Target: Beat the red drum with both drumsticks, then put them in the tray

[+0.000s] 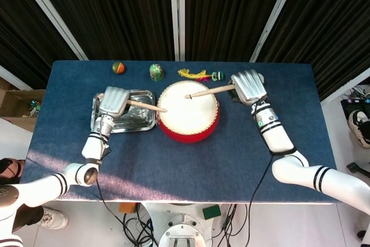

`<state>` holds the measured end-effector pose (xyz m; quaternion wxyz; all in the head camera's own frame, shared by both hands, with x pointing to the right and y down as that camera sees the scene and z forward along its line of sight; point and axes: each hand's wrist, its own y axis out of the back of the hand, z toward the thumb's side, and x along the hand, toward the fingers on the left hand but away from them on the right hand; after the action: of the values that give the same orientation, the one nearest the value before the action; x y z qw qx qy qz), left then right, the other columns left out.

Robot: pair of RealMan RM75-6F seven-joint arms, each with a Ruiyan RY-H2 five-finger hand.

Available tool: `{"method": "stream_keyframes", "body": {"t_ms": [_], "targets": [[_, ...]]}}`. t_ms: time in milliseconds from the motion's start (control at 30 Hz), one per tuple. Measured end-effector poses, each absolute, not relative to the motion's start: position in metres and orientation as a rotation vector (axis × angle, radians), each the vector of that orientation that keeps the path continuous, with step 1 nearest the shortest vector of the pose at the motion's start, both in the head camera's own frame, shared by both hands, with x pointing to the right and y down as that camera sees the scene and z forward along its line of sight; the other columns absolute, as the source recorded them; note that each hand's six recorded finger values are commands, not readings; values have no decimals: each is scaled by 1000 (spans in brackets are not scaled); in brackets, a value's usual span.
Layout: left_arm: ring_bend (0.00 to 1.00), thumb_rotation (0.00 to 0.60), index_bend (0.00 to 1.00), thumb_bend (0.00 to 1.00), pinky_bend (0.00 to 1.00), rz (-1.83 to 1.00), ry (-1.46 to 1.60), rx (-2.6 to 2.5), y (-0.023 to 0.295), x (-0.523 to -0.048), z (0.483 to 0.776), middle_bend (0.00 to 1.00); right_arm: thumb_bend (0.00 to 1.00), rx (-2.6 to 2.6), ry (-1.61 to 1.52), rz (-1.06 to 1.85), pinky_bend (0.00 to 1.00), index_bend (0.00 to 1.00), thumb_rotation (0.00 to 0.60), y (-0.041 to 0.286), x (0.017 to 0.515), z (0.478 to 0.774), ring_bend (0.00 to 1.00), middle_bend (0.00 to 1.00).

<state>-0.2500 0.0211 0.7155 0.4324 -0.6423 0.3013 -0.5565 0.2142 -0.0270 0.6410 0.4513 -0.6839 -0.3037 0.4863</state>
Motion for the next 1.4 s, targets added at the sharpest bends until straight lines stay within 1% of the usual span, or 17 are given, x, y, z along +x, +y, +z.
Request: {"method": "stream_keyframes", "body": {"t_ms": [233,333,400,467,600,633,700,800,967,1067,1133,1200,1400], "targets": [[1000,600,1000,489,1000,-1293,844,-1550,13,-252,674,1000,500,-1608,-526,1351,1000,1000,600,-11,231,686,1000,1000],[1000,600,1000,488,1000,-1280,845,-1542,14,-249,669,1000,501,-1557,-460,1382,1000,1000,600,-8,233,697,1000,1000],[1000,600,1000,489,1000,-1291,816,-1554,18,-243,677,1000,501,-1550,-474,1376,1000,1000,600,-10,232,695,1000,1000],[1000,600,1000,488,1000,-1304,785,-1572,22,-236,689,1000,501,-1567,-536,1347,1000,1000,600,-14,228,685,1000,1000],[1000,600,1000,489,1000,-1343,708,-1577,27,-226,714,1000,501,-1625,-692,1260,1000,1000,600,-22,222,654,1000,1000],[1000,600,1000,489,1000,-1350,695,-1568,26,-225,717,1000,501,-1632,-727,1240,1000,1000,600,-24,223,645,1000,1000],[1000,600,1000,489,1000,-1355,693,-1543,23,-225,719,1000,501,-1625,-749,1233,1000,1000,600,-27,228,636,1000,1000],[1000,600,1000,489,1000,-1330,740,-1515,17,-228,707,1000,501,-1618,-707,1266,1000,1000,600,-24,232,645,1000,1000],[1000,600,1000,489,1000,-1247,821,-1493,10,-225,673,1000,503,-1583,-557,1363,1000,1000,600,-12,240,683,1000,1000],[1000,600,1000,489,1000,-1215,832,-1492,8,-221,660,1000,506,-1530,-470,1384,1000,1000,600,-9,239,695,1000,1000],[1000,600,1000,489,1000,-1220,814,-1501,11,-217,664,1000,506,-1513,-473,1372,1000,1000,600,-10,237,693,1000,1000],[1000,600,1000,489,1000,-1237,783,-1517,15,-212,676,1000,506,-1529,-519,1349,1000,1000,600,-13,232,685,1000,1000],[1000,600,1000,489,1000,-1322,676,-1494,21,-212,712,1000,506,-1639,-741,1210,1000,1000,600,-22,220,639,1000,1000]]}}
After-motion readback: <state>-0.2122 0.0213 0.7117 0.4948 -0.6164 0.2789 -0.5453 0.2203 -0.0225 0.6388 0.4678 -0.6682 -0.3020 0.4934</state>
